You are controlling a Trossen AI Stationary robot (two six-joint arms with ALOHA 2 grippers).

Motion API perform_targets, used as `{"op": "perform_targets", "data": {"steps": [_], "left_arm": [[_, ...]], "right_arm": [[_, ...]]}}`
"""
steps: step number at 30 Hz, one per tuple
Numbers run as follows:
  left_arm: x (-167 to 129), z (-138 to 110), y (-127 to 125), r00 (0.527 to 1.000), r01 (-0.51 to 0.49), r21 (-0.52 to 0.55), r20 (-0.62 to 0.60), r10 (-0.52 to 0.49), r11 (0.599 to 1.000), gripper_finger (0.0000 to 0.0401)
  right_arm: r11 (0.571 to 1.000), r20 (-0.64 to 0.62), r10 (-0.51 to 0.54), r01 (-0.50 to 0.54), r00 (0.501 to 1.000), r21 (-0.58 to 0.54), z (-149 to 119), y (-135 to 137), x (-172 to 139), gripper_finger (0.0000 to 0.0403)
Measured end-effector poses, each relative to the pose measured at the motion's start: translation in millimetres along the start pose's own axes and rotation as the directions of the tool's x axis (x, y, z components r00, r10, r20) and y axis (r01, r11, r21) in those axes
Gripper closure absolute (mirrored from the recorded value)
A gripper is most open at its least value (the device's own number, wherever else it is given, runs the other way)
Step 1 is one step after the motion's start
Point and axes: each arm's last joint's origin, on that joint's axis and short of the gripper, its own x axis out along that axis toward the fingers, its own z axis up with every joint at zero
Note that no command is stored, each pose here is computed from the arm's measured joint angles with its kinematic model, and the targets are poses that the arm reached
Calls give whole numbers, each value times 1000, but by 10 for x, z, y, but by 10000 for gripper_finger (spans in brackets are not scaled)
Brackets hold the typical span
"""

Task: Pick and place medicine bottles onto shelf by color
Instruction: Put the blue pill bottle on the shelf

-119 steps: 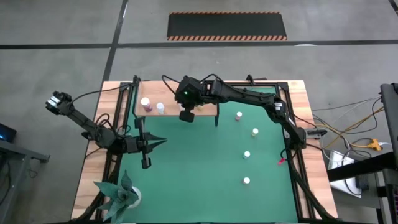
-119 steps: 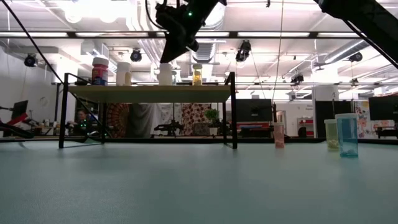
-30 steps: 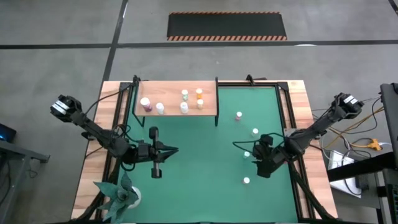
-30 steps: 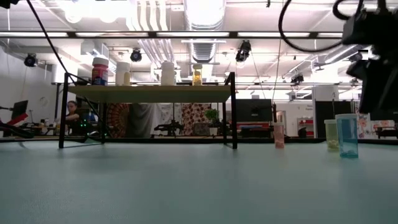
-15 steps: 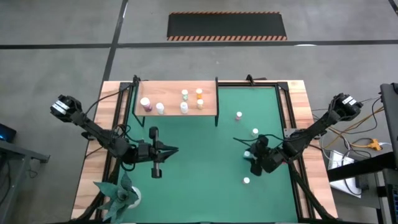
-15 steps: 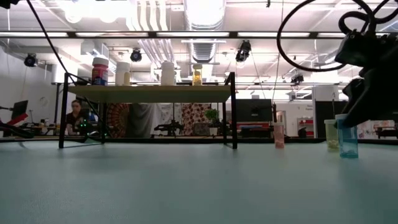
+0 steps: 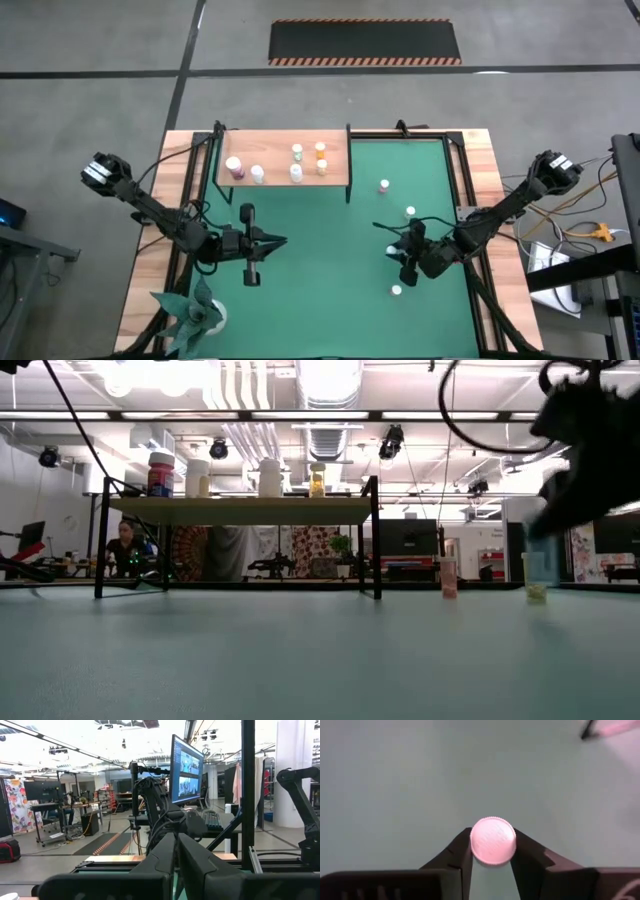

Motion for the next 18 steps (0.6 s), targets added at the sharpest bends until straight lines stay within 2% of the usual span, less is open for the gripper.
{"op": "perform_targets", "data": {"steps": [3, 8, 13, 18], "left_arm": [[4, -1, 6, 1000, -3, 1, 0, 3, 1000, 395], [21, -4, 32, 1000, -17, 3, 1, 17, 1000, 395], [26, -4, 39, 1000, -21, 3, 2, 21, 1000, 395], [26, -4, 40, 1000, -21, 2, 3, 21, 1000, 395]], "right_arm": [[1000, 47, 17, -17, 999, 0, 163, 90, 35, 294], [998, 80, -23, 27, 997, -48, 485, 228, 193, 298], [994, 118, -47, 59, 992, -95, 760, 328, 507, 300], [996, 114, -46, 54, 992, -69, 924, 333, 901, 300]]}}
